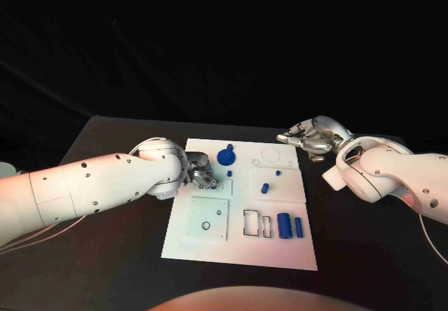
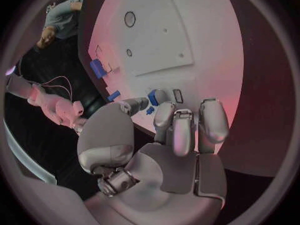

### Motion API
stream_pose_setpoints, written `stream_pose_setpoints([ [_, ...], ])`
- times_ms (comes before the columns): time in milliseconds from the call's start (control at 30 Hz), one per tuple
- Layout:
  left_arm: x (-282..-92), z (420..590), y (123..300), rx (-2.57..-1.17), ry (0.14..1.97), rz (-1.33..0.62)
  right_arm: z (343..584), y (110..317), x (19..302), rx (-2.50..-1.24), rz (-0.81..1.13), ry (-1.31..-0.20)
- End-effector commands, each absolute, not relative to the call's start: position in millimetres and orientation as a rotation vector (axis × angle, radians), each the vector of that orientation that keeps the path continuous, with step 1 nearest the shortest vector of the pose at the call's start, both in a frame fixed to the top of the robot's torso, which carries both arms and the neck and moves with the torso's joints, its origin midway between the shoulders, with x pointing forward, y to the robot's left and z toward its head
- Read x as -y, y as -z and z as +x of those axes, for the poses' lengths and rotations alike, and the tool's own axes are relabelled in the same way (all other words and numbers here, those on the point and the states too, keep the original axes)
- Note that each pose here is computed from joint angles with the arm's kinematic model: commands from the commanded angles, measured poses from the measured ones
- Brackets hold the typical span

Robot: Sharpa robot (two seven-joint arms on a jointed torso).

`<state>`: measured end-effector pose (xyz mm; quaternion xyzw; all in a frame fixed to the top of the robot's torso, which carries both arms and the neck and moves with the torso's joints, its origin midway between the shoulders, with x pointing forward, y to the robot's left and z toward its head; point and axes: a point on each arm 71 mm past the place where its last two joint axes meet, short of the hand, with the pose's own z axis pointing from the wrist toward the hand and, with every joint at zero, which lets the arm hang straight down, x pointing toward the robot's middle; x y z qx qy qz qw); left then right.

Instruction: Assemble the parts on the task board

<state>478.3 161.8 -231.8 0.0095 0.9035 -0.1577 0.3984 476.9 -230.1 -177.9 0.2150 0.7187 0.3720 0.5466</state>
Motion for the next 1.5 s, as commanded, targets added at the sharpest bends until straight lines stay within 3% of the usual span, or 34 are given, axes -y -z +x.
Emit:
stream_pose_setpoints([
  [33, -160.0, 475.5, 235.7, -2.311, 0.406, 0.029, 477, 179, 229, -1.714, 0.496, -0.892],
  [400, -161.3, 475.3, 222.9, -2.277, 0.450, -0.016, 478, 180, 231, -1.714, 0.501, -0.885],
  [767, -179.7, 498.2, 165.5, -2.194, 0.507, -0.120, 481, 182, 234, -1.712, 0.510, -0.873],
  [900, -189.4, 509.5, 154.0, -2.181, 0.483, -0.133, 482, 182, 235, -1.712, 0.512, -0.870],
  [1167, -202.8, 530.7, 154.7, -2.196, 0.413, -0.149, 482, 182, 235, -1.713, 0.513, -0.868],
  [1500, -203.3, 543.0, 172.9, -2.279, 0.326, -0.106, 482, 182, 234, -1.715, 0.511, -0.871],
])
